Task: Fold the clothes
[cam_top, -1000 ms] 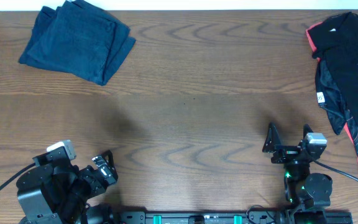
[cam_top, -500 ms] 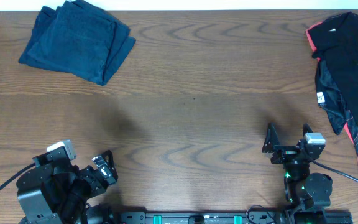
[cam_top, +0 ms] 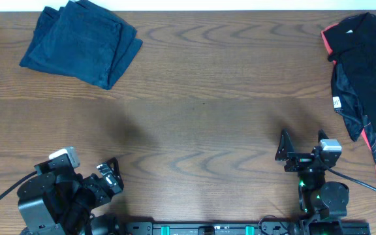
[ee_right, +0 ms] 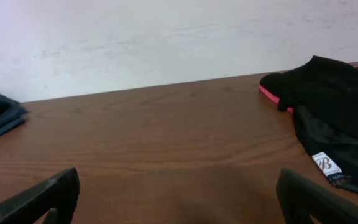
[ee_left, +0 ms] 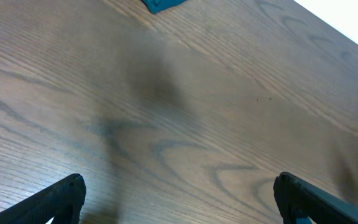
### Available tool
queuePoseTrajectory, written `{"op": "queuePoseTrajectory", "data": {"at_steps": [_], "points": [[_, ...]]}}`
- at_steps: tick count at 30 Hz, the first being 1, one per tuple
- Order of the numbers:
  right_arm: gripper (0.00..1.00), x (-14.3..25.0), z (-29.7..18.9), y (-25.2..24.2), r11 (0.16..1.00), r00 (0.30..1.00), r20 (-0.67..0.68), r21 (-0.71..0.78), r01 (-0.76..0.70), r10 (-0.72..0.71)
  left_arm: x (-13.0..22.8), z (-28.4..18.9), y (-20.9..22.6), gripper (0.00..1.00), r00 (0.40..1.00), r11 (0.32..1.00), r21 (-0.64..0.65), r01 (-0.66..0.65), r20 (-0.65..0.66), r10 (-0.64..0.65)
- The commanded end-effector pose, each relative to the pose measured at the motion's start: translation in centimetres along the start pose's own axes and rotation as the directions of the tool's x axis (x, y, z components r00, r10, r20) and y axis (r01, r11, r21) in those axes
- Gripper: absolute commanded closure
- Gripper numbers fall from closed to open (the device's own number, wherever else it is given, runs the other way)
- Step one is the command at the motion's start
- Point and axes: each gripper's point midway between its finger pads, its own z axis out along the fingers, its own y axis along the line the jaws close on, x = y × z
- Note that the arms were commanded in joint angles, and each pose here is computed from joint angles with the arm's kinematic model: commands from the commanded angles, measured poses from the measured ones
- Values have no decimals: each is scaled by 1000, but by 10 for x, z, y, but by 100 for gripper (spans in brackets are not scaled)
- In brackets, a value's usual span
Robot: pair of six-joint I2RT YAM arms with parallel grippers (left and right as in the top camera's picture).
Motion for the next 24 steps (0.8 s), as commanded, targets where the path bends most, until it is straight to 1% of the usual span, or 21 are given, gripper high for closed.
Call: {"op": "queuePoseTrajectory", "data": {"at_steps": [1, 3, 6, 10, 14, 19, 24], "points": [[1, 2, 0, 3, 1000, 1000, -3, -16, 15, -15, 1, 0, 3, 2, 1000, 1000, -17, 1, -2, -1], [1, 2, 0, 3, 1000, 1000, -3, -16, 15, -15, 0, 0, 6, 2, 1000, 999, -32, -8, 8, 9], [1, 2, 0, 3, 1000, 1000, -2, -16, 15, -15, -4, 4, -2, 2, 999, 999, 10, -46, 21, 46], [1, 2, 0, 3, 1000, 1000, -3, -16, 15, -15, -15, 23, -22, 2, 982, 980, 120, -156, 122, 141], [1, 2, 0, 3, 1000, 1000, -2, -16, 15, -15, -10, 49, -34, 2, 954, 948, 207, -242, 227, 194], [1, 2, 0, 3, 1000, 1000, -3, -16, 15, -15, -8, 79, -42, 2, 912, 914, 275, -299, 365, 188], [1, 2, 0, 3, 1000, 1000, -3, -16, 15, -15, -2, 104, -36, 2, 885, 905, 287, -314, 433, 170]]}}
